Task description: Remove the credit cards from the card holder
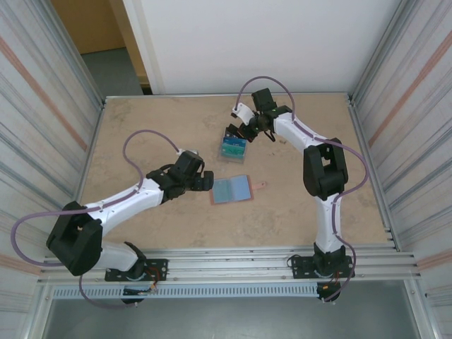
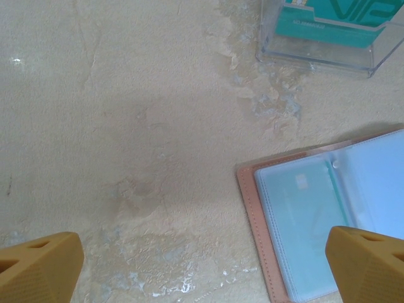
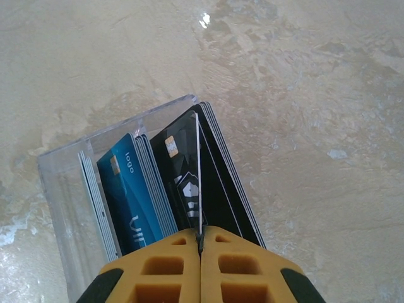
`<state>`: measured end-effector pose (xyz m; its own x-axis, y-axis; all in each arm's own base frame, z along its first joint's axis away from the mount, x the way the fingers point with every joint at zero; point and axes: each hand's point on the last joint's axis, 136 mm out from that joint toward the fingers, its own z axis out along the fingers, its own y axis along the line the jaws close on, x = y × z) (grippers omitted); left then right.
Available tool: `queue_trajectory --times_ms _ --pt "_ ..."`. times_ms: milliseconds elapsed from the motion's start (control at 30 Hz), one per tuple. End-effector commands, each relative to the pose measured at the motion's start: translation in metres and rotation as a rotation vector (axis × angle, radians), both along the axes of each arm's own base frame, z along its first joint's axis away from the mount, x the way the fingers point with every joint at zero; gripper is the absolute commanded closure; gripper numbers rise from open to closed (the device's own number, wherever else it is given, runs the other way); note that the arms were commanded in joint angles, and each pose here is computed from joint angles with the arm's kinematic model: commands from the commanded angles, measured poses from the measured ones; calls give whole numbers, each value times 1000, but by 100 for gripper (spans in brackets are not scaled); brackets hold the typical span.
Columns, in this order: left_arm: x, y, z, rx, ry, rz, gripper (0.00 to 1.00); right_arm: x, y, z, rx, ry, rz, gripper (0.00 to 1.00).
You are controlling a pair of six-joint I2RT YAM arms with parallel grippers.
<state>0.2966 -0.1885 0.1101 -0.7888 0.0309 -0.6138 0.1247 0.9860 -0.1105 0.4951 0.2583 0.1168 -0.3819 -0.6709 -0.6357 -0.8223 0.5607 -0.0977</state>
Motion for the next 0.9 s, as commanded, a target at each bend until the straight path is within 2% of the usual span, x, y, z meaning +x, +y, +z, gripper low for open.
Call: queue_trajectory --times_ms 0,133,333,500,667,867 --pt "3 3 4 6 -2 18 1 2 -2 -5 -25 4 12 85" --pt "4 3 5 5 -3 18 1 1 -2 -4 -27 3 17 86" --pt "4 2 7 0 -5 17 1 0 -2 -1 -27 5 10 83" --pt "4 4 9 -7 -10 30 1 -8 1 18 4 4 -15 80" --pt "1 15 11 -33 -23 74 1 -23 1 44 91 6 -145 73" --pt "-1 32 12 -74 -40 135 1 -75 4 44 69 3 -329 63"
